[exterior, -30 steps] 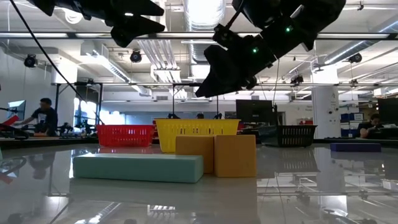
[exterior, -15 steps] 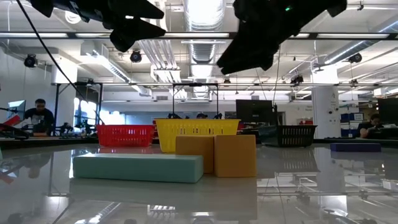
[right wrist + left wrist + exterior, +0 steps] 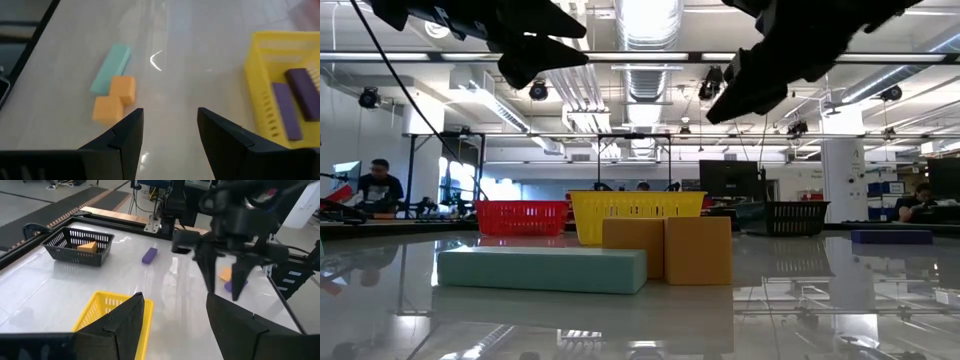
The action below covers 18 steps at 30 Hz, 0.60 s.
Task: Sort & place blocks by color
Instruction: Put the orange block into the black bin
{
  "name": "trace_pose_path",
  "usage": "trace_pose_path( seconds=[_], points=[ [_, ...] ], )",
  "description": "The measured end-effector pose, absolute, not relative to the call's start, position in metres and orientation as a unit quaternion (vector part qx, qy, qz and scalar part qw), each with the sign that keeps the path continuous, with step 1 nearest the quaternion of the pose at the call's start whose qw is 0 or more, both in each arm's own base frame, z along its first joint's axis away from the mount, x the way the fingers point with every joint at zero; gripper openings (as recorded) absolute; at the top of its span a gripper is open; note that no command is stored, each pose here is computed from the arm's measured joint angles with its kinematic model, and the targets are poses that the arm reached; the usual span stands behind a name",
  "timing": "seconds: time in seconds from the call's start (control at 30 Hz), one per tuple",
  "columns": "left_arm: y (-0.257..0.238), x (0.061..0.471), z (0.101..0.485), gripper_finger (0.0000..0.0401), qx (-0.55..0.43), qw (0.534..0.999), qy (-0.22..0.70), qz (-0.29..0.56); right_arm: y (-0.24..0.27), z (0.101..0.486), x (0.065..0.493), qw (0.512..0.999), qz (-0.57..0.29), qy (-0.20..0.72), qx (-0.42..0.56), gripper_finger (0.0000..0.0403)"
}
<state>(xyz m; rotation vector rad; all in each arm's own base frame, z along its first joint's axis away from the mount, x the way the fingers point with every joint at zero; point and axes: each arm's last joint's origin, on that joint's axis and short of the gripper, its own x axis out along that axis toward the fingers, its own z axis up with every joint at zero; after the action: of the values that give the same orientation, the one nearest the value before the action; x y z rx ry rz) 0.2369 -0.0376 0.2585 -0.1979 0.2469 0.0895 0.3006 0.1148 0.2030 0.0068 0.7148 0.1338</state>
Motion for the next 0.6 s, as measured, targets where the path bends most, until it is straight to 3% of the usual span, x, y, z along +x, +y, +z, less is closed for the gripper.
trace_pose_path(
  seconds=[0.27,0.6],
  points=[
    [-0.038,0.237,0.258,0.02,-0.098,0.986,0.124,0.045,0.146,0.179,0.303,0.933,0.09,0.35,-0.007,0.0183],
    [-0.038,0.237,0.257,0.02,-0.098,0.986,0.125,0.045,0.186,0.16,0.333,0.927,0.085,0.361,-0.053,0.0233]
  ],
)
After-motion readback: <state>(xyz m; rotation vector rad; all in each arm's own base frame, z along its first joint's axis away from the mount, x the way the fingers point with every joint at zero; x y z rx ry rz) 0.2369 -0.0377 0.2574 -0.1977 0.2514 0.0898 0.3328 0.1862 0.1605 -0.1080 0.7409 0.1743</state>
